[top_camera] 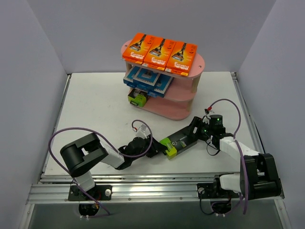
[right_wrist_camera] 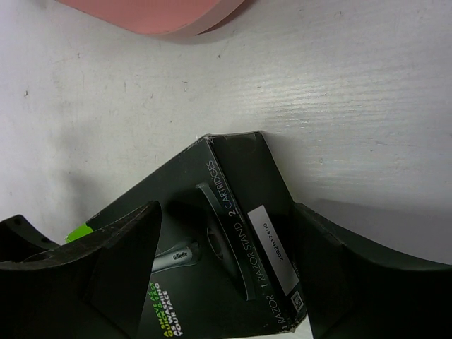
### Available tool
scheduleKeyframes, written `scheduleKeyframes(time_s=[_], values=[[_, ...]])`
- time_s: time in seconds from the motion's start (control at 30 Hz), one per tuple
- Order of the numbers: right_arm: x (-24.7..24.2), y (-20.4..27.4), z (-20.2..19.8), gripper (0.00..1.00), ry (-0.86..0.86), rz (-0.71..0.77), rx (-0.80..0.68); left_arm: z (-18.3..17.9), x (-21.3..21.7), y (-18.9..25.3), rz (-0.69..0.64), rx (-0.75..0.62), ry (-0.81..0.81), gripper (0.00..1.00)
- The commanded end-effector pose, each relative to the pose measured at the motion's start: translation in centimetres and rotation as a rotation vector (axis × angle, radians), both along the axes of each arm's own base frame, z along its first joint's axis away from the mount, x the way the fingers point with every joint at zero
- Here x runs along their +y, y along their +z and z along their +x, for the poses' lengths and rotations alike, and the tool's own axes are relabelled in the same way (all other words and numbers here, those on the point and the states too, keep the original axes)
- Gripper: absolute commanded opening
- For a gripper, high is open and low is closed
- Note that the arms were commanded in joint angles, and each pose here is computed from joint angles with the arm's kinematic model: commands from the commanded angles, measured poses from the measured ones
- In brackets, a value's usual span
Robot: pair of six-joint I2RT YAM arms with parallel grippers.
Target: Place and organize the shaving razors onto the shelf
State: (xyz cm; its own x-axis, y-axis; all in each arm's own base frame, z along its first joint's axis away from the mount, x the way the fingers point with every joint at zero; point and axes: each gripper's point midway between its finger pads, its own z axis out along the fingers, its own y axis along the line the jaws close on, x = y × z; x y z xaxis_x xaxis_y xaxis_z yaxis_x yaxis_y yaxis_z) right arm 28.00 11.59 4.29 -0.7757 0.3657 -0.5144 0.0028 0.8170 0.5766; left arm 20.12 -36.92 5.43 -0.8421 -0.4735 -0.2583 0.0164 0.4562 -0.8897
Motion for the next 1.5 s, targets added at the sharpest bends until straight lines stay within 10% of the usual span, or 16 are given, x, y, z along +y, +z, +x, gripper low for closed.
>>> scheduleKeyframes(time_s=[0.0,0.13,1.47], values=[[1.0,0.3,-0.6,0.68,0.045,0.037,0.004,-0.1,-0.9,1.4,-0.048,-0.037,-0.029,0.19],[1.0,0.6,-0.5,0.68,0.044,0.037,0.0,-0.1,-0.8,2.3,-0.028,-0.061,-0.041,0.02],[-0.5,6.5,-1.3,0.69,-0.023,0.005,-0.116,4.1,5.4,7.4,0.127,-0.203,0.033,0.02]])
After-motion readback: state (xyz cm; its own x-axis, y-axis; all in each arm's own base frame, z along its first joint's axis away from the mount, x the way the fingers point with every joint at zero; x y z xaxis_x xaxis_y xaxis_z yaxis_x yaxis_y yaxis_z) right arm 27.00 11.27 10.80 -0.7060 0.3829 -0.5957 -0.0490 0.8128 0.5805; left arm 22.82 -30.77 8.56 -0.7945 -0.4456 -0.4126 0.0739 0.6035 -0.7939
